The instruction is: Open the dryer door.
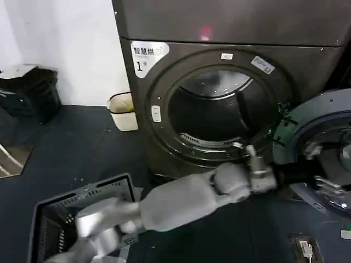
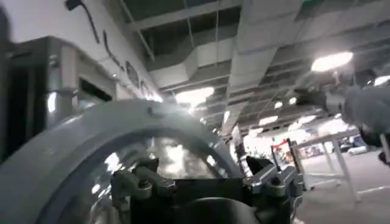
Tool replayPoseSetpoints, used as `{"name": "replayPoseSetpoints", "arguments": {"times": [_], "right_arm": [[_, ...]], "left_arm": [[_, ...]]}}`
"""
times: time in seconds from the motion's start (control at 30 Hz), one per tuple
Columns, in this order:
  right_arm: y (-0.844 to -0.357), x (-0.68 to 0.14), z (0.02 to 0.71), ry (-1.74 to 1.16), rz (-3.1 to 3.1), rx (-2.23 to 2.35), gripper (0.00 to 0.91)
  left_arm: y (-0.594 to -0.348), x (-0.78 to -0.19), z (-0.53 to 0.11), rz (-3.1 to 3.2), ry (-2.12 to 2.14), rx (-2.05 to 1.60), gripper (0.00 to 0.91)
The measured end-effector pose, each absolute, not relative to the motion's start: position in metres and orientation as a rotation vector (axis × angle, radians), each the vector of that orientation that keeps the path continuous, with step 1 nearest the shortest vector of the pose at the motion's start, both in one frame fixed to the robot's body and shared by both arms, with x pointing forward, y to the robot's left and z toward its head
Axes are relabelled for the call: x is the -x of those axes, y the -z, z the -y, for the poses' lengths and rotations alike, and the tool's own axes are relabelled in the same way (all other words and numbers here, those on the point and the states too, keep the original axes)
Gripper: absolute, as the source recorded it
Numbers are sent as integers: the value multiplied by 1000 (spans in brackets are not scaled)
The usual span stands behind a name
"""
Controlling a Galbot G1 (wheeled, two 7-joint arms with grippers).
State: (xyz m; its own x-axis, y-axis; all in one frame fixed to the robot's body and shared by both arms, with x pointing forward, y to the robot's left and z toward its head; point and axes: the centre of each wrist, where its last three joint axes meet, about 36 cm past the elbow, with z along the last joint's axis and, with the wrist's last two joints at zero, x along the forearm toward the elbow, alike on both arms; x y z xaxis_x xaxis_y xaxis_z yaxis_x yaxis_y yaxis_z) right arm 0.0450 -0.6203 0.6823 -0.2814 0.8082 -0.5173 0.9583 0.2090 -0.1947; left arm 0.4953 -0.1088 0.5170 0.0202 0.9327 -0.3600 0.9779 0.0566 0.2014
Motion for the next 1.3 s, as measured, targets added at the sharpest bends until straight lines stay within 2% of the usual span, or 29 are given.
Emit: {"name": "replayPoseSetpoints", "arguments": {"times": [0.47,1.0,1.3], "right_arm": [[-691,-46,613,767,-2168,-1640,907],[-704,-44,606,869,-2122,-1681,907],[-699,-46,605,881,-2130,-1685,907]], "left_arm": [[-500,-496,17,-2062,101,-1866,907],[-495,-457,-172,-2330,-475,-1816,907],[-497,-425,-255,-2529,-737,-1754,907]]}}
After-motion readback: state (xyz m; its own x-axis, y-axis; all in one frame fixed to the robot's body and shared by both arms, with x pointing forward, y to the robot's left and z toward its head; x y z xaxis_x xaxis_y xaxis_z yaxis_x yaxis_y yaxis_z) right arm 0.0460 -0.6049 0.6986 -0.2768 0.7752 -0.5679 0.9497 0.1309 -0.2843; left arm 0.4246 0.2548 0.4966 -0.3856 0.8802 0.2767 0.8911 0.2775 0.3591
